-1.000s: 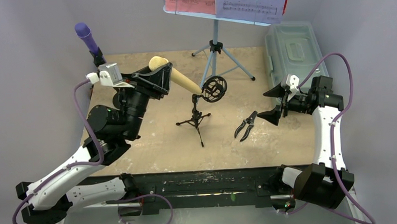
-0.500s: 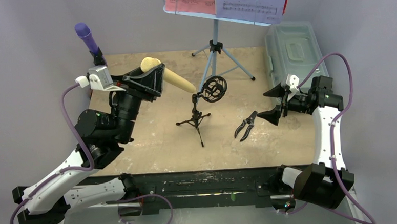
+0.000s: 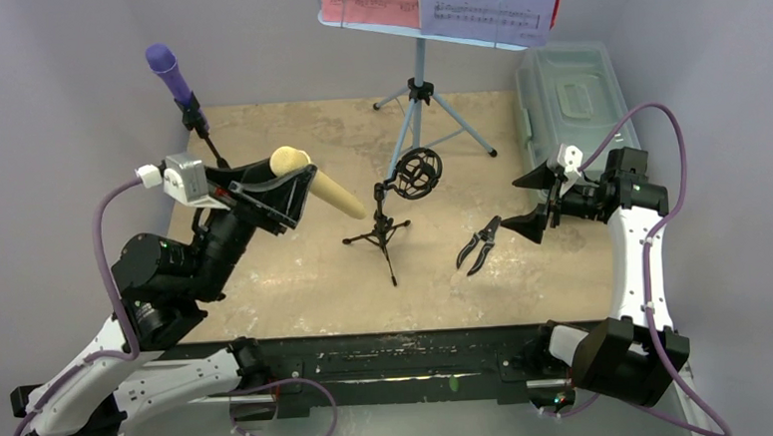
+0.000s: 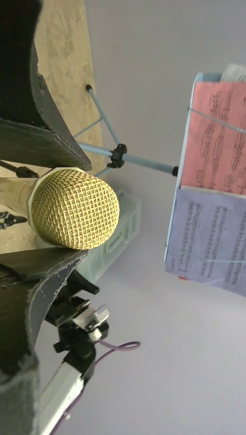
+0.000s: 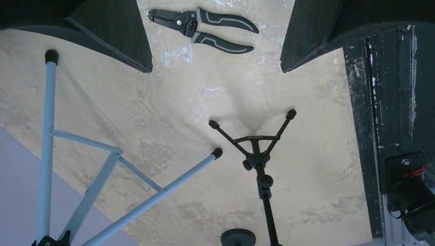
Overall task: Pack up the instrument practice props
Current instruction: Remove the microphone from the microphone stand, then place the microphone at the center of the board.
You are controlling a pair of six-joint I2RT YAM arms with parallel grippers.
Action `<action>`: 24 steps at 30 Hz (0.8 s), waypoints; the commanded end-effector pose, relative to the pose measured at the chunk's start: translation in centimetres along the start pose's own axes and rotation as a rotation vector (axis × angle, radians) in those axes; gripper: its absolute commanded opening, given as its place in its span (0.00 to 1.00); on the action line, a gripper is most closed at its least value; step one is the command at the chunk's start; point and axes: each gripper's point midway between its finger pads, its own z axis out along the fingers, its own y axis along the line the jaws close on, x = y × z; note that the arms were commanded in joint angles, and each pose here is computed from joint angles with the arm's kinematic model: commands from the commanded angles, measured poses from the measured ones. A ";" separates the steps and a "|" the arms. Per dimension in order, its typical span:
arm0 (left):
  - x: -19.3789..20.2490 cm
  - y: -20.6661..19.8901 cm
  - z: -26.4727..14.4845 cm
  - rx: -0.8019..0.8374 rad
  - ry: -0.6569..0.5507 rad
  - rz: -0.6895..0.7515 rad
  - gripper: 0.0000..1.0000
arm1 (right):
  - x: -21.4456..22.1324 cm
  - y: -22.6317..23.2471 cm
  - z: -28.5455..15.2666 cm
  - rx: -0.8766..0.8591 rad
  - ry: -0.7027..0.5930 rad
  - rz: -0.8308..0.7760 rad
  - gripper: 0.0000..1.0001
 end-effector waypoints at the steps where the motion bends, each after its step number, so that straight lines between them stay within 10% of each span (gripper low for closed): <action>1: 3.4 -2.2 -1.0 0.162 0.112 0.017 0.00 | -0.1 0.1 0.0 0.006 -0.008 -0.003 0.99; 24: 15.1 -6.9 -3.8 0.603 0.077 -0.140 0.00 | 1.6 1.2 0.6 -0.032 -0.038 -0.041 0.99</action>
